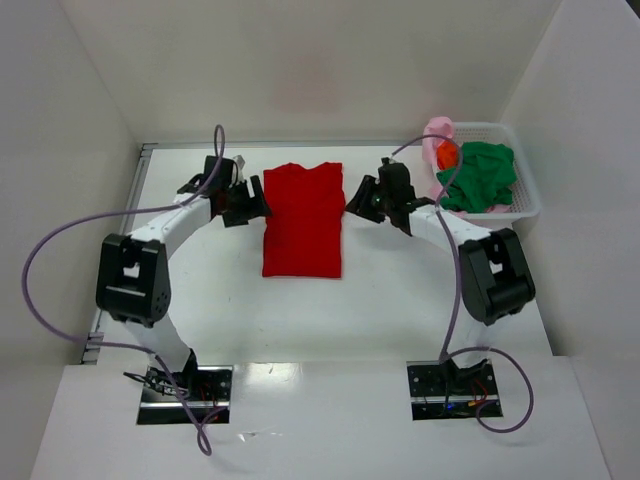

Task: Fold and stack the t-shirts
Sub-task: Fold the folded rectangular tshirt in 1/3 of the way

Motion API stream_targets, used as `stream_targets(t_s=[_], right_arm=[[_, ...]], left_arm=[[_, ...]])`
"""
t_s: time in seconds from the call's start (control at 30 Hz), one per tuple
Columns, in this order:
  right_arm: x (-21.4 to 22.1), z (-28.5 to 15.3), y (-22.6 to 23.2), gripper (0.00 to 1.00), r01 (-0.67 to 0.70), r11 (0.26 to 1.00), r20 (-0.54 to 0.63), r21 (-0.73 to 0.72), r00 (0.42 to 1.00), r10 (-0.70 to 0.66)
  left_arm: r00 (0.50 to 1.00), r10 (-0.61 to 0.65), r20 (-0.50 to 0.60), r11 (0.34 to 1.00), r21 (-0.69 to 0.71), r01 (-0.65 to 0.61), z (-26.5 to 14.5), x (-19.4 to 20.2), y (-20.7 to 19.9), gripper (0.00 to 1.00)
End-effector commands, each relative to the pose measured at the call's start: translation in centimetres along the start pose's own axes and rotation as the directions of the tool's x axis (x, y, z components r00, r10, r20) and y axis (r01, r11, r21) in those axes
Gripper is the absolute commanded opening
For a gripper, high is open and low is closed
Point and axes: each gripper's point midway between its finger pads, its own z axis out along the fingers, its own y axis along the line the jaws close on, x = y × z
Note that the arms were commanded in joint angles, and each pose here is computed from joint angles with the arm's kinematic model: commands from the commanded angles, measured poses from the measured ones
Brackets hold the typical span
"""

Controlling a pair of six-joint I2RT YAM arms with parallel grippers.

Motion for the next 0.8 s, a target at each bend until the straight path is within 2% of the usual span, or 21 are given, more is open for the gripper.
stream_targets(t_s=[0.0,0.1,0.2,0.23,0.37,0.6,0.77], right_arm=[[0.9,-2.6,-0.3,0.49,0.004,1.000,-0.001,-0.017,1.000,-0.004],[3.0,-3.8,-0.9,0.57,-0.009,1.000,-0.041,-0.006,0.999,0.008],[5.9,-4.4,-0.2,0.70,0.002,1.000,-0.101,-0.031,0.995,-0.006],[6.9,-4.4,-0.3,0.78,-0.005,1.000,-0.124,-0.025,0.992,0.002],[10.6,-4.6,0.6,0.98,0.012,1.000,-0.208,-0.025,0.978,-0.017],[15.6,-5.2,0.6,1.00,0.034,0.999,-0.295,0.005,0.955,-0.031],[16.7,-5.3,0.2,1.00,0.018,0.999,-0.307,0.032,0.952,-0.007]], left_arm=[[1.000,0.006,0.026,0.999,0.050,-0.008,-3.3,0.7,-1.2,0.85],[0.999,-0.025,-0.021,0.998,0.062,0.026,-4.2,4.0,-1.0,0.85],[0.996,-0.050,-0.068,0.997,0.056,0.054,-4.3,7.5,-0.7,0.83],[0.995,-0.061,-0.083,0.996,0.059,0.066,-4.4,8.2,-0.5,0.82],[0.991,-0.114,-0.076,0.993,0.016,0.115,-4.9,10.0,0.8,0.82],[0.986,-0.153,-0.062,0.987,0.030,0.155,-5.0,11.5,1.1,0.82],[0.979,-0.172,-0.109,0.984,0.017,0.175,-3.4,12.6,1.7,0.81]])
